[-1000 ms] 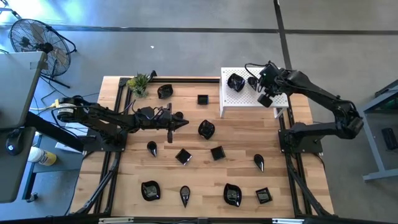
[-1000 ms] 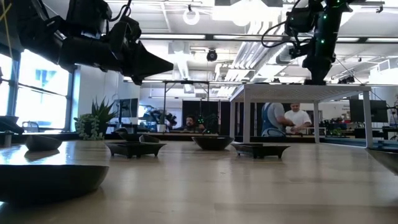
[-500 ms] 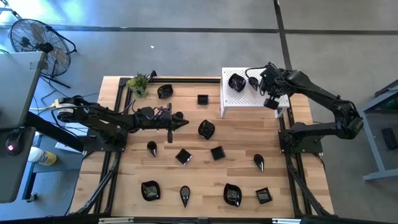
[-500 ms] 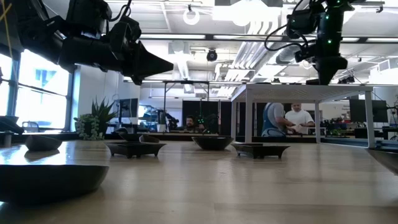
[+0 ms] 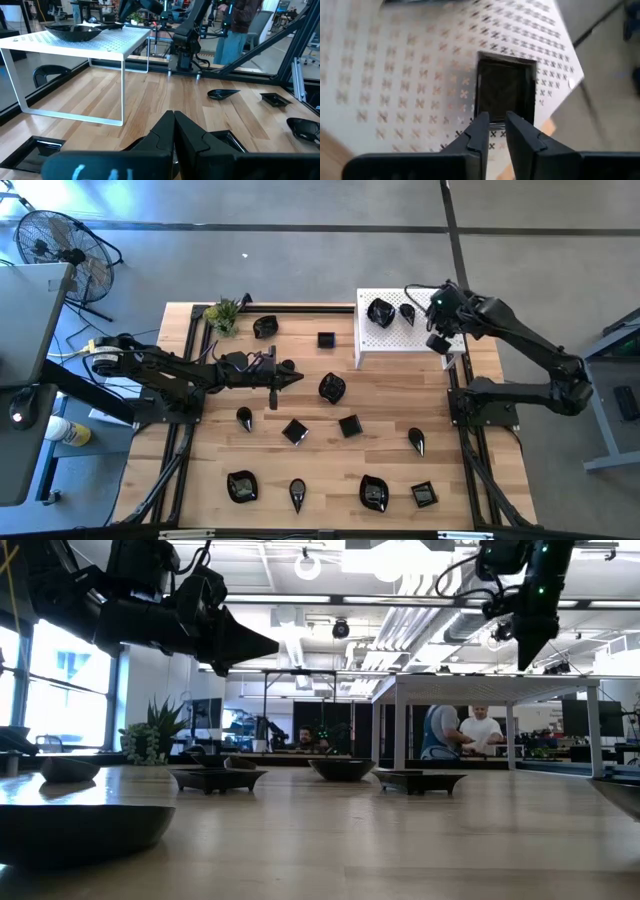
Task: Pick & Place Mini shaped plates
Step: Put the black square plate on the shelf
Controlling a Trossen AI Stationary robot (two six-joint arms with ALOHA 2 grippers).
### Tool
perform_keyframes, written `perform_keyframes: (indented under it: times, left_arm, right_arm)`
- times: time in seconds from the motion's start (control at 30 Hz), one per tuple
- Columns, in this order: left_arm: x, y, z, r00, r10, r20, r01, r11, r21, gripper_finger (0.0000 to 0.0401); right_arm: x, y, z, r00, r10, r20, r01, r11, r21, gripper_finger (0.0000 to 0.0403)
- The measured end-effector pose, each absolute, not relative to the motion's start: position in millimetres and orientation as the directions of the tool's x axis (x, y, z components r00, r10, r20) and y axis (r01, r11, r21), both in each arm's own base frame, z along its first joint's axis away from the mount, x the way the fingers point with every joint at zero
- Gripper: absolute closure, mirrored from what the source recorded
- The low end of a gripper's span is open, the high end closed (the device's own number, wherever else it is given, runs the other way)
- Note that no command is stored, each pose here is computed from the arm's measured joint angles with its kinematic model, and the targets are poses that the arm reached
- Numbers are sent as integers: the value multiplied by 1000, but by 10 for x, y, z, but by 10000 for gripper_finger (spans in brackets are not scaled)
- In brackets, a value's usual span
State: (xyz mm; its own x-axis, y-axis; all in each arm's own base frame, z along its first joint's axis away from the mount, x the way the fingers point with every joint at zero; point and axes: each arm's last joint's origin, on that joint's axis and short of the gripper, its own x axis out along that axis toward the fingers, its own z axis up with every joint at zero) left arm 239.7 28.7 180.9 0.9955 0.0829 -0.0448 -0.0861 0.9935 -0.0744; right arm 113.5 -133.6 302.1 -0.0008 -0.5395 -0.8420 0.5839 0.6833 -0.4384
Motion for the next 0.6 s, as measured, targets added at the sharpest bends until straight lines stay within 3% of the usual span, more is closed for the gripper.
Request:
perform_keyframes:
  times: [0.2, 0.33, 0.6]
  left_arm:
    - [2401, 288, 1823, 996, 83, -35, -85, 994, -74, 400]
    - [2401, 288, 1824, 996, 83, -35, -85, 993, -77, 400]
    - [2401, 287, 1824, 996, 81, -35, -83, 993, -82, 400]
  right_arm:
    - [1204, -1390, 3031, 76, -551, -831, 834, 492, -250, 357]
    - [1259, -1529, 2937, 53, -523, -851, 881, 425, -207, 396]
    - [1300, -1754, 2792, -31, -518, -855, 919, 322, -229, 400]
